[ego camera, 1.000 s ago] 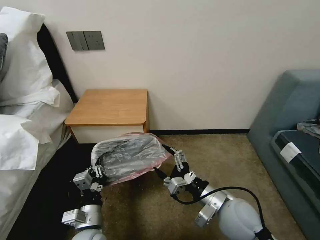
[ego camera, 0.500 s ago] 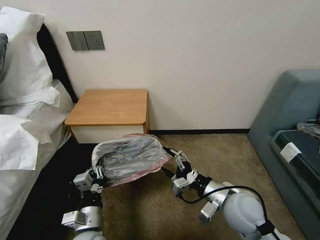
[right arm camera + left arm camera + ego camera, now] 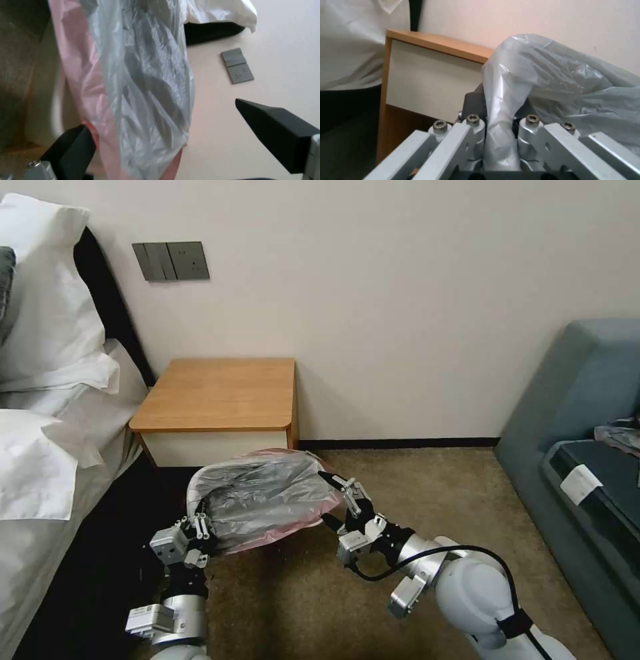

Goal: Pick up the garbage bag from the table and place it over the trash can.

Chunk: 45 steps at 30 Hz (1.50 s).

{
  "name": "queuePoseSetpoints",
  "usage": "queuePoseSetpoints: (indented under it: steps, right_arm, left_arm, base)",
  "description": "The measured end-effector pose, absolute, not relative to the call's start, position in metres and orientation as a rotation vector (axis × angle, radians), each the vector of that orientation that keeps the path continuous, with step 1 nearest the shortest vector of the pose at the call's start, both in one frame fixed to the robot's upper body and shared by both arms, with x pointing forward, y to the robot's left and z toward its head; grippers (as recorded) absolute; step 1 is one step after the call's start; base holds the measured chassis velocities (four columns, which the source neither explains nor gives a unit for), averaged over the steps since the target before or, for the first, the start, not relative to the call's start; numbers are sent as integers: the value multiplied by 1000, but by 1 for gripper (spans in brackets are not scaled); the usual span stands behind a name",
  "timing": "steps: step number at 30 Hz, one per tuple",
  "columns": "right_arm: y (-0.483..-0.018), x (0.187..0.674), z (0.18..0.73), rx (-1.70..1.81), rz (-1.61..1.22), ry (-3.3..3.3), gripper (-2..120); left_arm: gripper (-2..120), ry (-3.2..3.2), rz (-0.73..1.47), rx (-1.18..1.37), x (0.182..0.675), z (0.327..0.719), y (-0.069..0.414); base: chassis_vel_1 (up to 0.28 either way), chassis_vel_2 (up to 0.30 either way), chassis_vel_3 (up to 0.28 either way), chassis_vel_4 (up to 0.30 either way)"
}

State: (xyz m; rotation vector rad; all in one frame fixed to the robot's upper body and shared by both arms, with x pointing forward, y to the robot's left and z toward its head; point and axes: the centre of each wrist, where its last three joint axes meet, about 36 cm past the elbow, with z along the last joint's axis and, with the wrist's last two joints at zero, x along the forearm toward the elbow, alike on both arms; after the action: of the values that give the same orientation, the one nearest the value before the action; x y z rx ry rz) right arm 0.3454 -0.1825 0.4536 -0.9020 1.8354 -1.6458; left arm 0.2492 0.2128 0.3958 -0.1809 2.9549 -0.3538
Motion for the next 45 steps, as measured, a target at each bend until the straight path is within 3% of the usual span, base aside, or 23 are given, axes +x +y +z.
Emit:
queuePoseSetpoints:
  steps: [4,7,32,45]
  right_arm:
    - [-180,347,453,-912,-1640,1835,99]
    - [-179,346,451,-941,-1628,1847,90]
    - [-181,349,458,-1137,-1531,1956,0]
    - [-189,357,476,-1334,-1356,2075,0]
  left_arm:
    - [7,2959,-356,-177,249,395,210]
    - [7,2959,-355,-177,249,395,210]
    - [7,2959,-347,-176,248,395,211]
    - [7,2967,-330,-172,248,393,211]
  base:
    - [0,0,0,0]
    - [0,0,0,0]
    - [0,0,0,0]
    - [0,0,0,0]
